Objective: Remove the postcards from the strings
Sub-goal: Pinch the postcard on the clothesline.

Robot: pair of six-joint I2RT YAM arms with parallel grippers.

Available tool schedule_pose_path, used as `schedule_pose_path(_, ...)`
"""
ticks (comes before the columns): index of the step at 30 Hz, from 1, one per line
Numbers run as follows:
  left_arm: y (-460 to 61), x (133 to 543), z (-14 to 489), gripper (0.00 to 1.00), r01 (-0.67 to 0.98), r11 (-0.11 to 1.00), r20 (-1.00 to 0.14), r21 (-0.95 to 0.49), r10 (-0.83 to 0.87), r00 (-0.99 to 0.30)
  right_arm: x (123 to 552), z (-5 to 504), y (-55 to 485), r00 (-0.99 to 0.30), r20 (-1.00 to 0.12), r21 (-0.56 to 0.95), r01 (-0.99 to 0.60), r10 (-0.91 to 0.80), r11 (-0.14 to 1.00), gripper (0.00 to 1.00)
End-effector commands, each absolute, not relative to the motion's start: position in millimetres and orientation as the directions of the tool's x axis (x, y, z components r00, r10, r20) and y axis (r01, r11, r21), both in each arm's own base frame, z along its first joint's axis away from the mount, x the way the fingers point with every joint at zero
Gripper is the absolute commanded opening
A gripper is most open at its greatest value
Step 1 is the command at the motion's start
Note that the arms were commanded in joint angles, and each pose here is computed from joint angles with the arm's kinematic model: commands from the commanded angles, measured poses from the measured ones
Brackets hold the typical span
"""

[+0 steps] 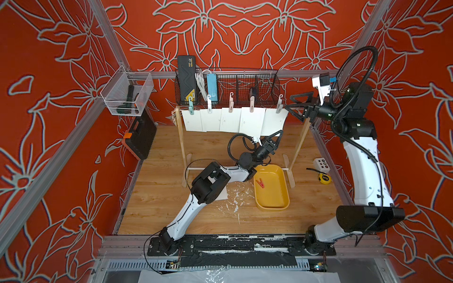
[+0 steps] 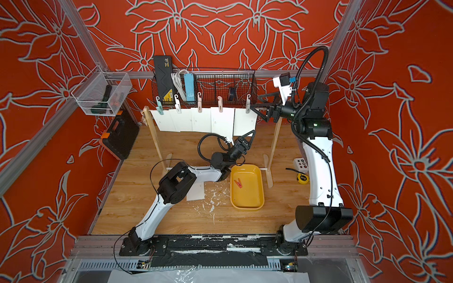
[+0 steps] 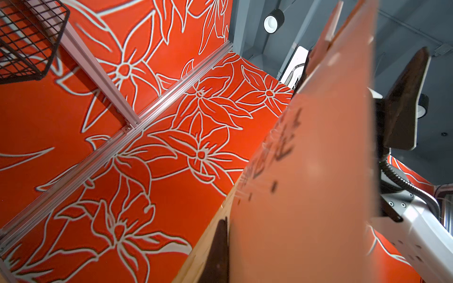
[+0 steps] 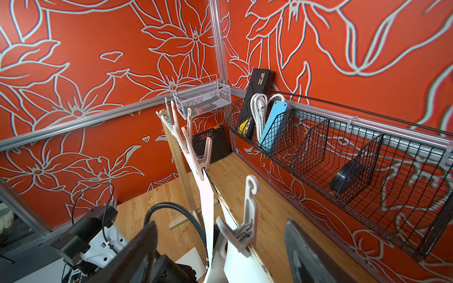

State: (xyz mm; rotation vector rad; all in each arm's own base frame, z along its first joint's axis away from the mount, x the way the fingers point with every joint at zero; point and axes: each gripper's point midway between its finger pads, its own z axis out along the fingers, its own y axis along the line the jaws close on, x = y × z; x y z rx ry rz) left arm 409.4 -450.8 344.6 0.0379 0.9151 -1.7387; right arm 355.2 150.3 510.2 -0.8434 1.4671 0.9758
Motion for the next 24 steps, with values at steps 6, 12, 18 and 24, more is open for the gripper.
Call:
schedule_pose_path(6,-419.8,375.9,387.2,0.0,0.905,-0.194,-0.363,-0.379,-0.868,-0.338,344.4,524.2,164.9,-0.079,-0.997,0.077,-0.95,0.008,0.302,0.83)
schedule_pose_path(12,-420.0,376.1,386.7,0.0,0.9,-0.206,-0.36,-0.383,-0.864,-0.351,350.3,519.4,175.2,-0.081,-0.997,0.073,-0.959,-0.016,0.273,0.82)
schedule_pose_path(18,-420.6,374.7,387.2,0.0,0.899,-0.214,-0.364,-0.382,-0.859,-0.36,359.7,506.3,176.8,-0.108,-0.994,0.097,-0.961,-0.03,0.26,0.81)
schedule_pose_path(24,-419.1,375.2,389.0,0.0,0.898,-0.219,-0.357,-0.382,-0.861,-0.362,353.9,499.8,182.6,-0.115,-0.992,0.103,-0.969,-0.043,0.226,0.78)
